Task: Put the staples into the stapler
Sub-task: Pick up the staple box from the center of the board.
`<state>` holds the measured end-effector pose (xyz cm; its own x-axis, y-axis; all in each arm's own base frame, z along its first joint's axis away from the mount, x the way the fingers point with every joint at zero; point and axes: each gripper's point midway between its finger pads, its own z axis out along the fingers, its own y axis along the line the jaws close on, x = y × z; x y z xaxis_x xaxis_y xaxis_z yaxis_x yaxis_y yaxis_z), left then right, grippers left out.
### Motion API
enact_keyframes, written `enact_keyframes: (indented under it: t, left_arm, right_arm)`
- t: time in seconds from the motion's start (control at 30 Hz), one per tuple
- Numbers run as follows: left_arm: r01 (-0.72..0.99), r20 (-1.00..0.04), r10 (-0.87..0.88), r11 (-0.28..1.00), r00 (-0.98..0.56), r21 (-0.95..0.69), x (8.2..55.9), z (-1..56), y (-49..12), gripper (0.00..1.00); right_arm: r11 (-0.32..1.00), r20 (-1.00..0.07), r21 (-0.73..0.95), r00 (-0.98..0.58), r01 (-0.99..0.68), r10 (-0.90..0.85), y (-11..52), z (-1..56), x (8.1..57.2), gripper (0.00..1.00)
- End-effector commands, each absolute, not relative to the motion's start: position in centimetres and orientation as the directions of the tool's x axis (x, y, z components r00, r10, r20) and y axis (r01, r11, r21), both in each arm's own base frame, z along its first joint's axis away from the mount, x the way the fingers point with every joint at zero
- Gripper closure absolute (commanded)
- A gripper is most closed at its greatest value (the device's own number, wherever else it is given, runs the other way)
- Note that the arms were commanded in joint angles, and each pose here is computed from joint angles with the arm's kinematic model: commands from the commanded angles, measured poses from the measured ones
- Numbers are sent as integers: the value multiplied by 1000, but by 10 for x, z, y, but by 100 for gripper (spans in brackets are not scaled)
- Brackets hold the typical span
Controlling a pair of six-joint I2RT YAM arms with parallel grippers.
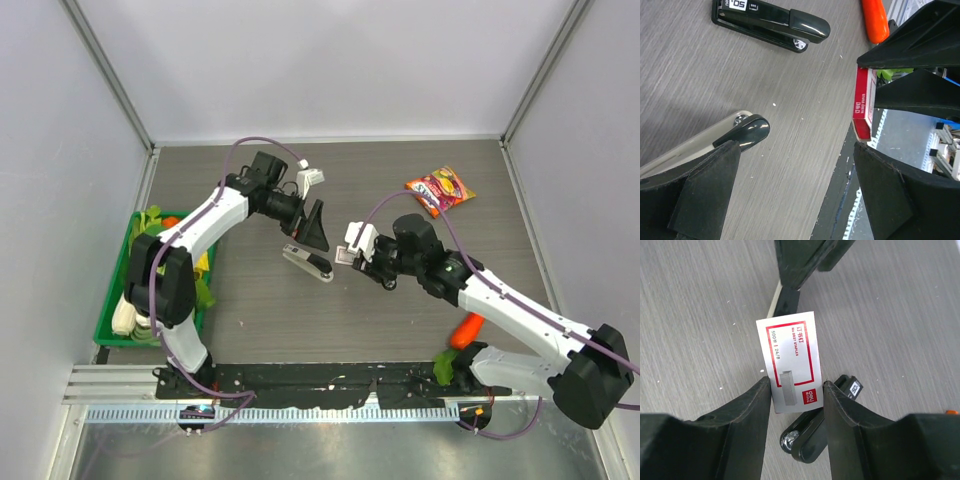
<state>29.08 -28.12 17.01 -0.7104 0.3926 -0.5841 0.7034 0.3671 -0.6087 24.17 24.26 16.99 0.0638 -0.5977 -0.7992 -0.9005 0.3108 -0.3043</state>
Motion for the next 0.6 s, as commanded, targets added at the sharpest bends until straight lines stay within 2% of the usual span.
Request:
enact_keyframes:
  t: [0.0,0.57]
  left_arm:
    - [707,-607,365,304,-706,-639,290,192,-290,0]
    - [713,-597,401,278,-695,-644,276,183,-302,1]
  right_arm:
    - [409,-860,-350,117,-843,-496,249,204,259,59]
    - [409,-879,-313,98,-857,-467,258,203,259,59]
